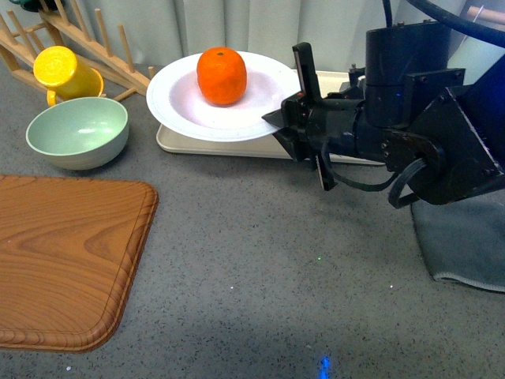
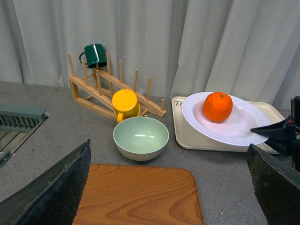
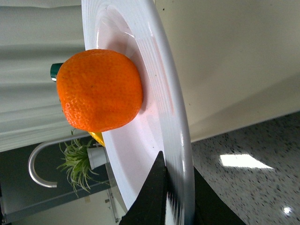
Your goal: Place orange and plate with both arms
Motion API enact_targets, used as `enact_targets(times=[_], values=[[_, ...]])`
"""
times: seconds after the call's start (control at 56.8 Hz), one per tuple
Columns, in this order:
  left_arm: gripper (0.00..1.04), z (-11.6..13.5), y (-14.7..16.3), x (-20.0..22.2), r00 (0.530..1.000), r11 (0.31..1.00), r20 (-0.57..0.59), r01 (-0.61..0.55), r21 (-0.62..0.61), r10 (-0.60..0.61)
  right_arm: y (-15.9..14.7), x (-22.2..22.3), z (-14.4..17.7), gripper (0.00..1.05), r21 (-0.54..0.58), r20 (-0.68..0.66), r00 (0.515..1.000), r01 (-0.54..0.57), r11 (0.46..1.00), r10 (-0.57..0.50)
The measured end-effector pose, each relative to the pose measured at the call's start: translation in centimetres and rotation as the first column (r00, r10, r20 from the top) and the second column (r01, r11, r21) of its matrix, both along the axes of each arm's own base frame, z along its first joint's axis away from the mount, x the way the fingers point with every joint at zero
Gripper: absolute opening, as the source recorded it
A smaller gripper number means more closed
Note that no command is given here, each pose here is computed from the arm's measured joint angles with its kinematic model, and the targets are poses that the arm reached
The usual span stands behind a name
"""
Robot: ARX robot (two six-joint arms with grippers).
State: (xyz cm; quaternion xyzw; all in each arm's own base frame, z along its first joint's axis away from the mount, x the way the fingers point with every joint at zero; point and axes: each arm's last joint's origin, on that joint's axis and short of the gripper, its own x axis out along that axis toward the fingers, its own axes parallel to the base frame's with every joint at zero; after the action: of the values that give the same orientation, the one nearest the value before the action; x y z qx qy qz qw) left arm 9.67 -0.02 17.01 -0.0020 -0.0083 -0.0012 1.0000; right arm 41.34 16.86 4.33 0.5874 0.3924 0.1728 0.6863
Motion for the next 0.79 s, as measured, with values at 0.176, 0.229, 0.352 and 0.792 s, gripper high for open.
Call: enact_targets(times=[0.176,0.229,0.352,0.792], values=[[0.98,0.0,0.0,0.0,1.0,1.0,0.0,0.0,0.0,0.0,2.0,1.1,-0.3,0.03,0.002,-0.023,0.999,0.027,1.0,-0.027],[0.98,0.0,0.0,0.0,1.0,1.0,0.0,0.0,0.0,0.0,2.5,1.4,-0.5,0.03,-0.004,-0.034,0.999,0.041,0.999,-0.041],[0.98,0.0,0.0,0.0,1.0,1.0,0.0,0.0,0.0,0.0,3.3,1.9,-1.1,0.03,-0.026,-0.058,0.996,0.072,0.997,-0.074],[0.98,0.0,0.0,0.0,1.0,1.0,0.0,0.0,0.0,0.0,3.7,3.5,-1.9,0.06,-0.091,-0.107,0.986,0.12,0.989,-0.129]])
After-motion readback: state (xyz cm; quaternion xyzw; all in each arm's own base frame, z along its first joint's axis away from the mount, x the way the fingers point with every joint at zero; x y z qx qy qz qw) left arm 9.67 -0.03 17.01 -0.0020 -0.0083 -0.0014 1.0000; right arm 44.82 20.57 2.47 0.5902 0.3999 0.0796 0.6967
